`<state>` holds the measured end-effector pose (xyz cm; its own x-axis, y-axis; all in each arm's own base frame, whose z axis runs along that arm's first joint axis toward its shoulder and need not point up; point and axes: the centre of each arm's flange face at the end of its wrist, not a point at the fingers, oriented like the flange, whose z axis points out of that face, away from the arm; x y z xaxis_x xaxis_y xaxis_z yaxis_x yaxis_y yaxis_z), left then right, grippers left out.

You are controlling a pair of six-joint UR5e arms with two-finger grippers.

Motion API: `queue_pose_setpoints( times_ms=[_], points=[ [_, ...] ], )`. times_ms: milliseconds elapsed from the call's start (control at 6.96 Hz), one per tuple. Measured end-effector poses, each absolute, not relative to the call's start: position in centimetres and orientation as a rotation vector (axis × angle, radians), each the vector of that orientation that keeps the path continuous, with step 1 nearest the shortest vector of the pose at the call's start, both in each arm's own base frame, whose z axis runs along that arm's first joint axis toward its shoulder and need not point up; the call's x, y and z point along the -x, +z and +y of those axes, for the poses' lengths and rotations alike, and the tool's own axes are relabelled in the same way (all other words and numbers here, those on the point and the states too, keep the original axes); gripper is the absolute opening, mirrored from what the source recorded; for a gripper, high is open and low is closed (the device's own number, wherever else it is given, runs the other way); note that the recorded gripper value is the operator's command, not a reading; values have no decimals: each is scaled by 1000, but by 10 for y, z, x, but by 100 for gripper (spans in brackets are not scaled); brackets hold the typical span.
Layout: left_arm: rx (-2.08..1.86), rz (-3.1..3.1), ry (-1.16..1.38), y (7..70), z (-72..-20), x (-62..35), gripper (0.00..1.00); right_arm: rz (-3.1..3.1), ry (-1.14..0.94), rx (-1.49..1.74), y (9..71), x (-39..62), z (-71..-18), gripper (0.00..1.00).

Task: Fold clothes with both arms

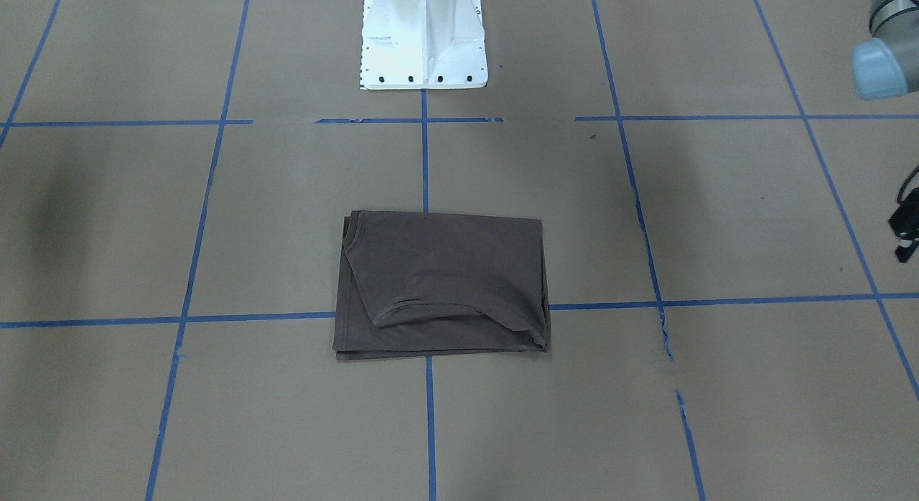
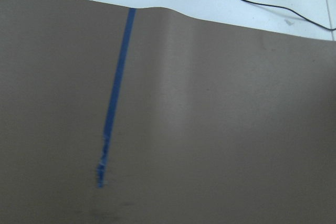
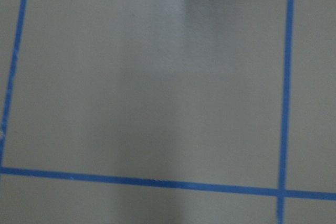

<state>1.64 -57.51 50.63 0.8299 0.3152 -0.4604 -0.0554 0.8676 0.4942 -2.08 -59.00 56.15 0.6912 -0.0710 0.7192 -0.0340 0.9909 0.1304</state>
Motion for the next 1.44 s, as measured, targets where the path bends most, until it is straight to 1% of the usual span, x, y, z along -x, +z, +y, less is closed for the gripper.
queue_pose_setpoints(
  times_ms=[144,287,431,862,1149,1436],
  points=[
    [-450,522,289,530,-563,30,100,-806,-60,-140,598,-16,-559,100],
    [-417,537,335,551,-548,50,100,-815,-71,-129,622,-34,-537,100],
    [-433,574,363,562,-537,54,100,-797,-76,-126,633,-41,-531,100],
    [-441,600,371,604,-504,57,100,-792,-81,-128,633,-42,-526,100],
    [-309,624,330,625,-491,56,100,-860,-65,-116,632,-42,-507,100],
    [-184,694,291,632,-483,51,100,-867,-48,-112,635,-48,-489,100]
  ],
)
